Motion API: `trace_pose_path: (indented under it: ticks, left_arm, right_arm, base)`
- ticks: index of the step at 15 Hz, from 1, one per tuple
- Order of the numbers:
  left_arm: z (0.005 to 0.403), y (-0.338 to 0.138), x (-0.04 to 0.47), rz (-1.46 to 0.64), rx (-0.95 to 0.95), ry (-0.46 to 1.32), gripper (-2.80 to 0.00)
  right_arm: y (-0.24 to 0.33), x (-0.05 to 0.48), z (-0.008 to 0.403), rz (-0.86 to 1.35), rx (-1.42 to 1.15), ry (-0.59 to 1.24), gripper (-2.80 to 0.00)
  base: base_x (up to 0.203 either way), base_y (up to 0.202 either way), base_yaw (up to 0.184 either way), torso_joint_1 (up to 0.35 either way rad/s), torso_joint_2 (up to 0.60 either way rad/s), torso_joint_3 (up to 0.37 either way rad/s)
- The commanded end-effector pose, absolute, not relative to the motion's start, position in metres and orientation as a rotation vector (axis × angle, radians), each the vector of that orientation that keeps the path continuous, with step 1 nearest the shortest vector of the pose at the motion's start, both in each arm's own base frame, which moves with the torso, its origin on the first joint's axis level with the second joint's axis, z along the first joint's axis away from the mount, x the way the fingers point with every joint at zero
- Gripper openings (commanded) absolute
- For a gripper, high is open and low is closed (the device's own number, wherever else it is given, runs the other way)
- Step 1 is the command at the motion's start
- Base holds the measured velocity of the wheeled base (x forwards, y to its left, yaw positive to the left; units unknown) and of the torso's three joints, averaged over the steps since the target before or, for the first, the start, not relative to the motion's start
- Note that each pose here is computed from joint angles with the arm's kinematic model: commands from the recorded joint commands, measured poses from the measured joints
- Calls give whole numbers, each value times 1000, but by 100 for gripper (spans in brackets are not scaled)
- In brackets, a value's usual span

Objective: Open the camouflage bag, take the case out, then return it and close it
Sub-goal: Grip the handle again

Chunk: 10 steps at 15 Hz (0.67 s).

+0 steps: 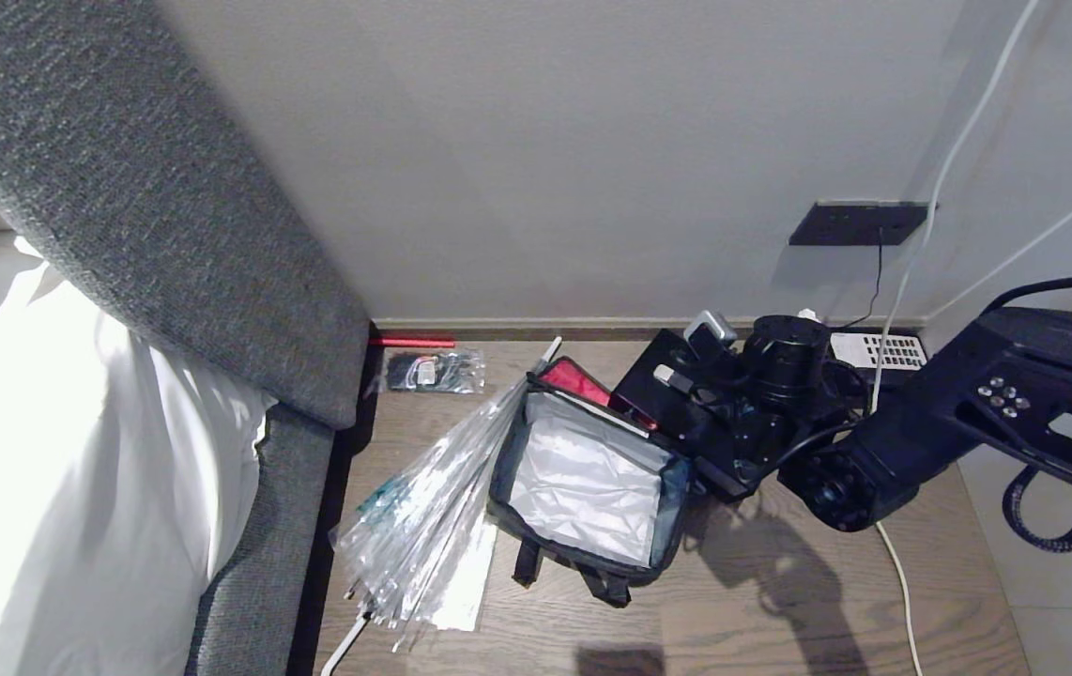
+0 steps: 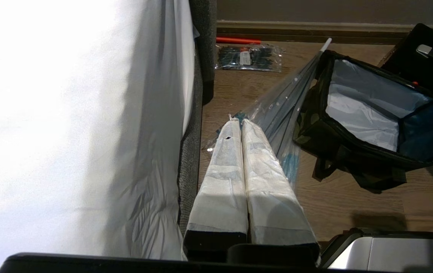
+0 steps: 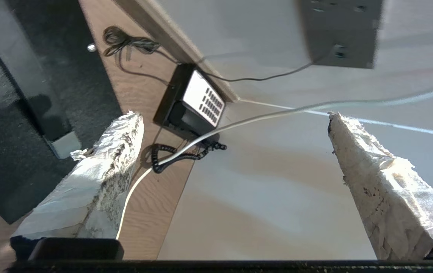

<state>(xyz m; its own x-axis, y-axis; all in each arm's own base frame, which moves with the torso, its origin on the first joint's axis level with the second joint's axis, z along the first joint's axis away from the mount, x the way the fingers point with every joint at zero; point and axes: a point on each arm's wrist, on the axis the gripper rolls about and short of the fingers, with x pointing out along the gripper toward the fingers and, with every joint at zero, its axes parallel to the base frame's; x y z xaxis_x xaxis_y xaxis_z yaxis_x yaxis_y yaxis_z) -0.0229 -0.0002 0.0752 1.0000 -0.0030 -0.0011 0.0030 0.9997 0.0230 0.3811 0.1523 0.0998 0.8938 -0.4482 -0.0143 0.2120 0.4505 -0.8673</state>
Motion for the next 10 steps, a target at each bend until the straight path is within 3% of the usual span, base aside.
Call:
trace_pose_path:
  ticks: [1,10]
  left_arm:
    - [75,0,-23,-3,23,0,-280]
    - [75,0,-23,-3,23,1,-280]
  right_arm:
    - [149,374,115,-431,-1004,232,0]
    - [128,324,162,-429,-985,230,0]
  base:
    - [0,0,0,0,0,0]
    - [0,0,0,0,0,0]
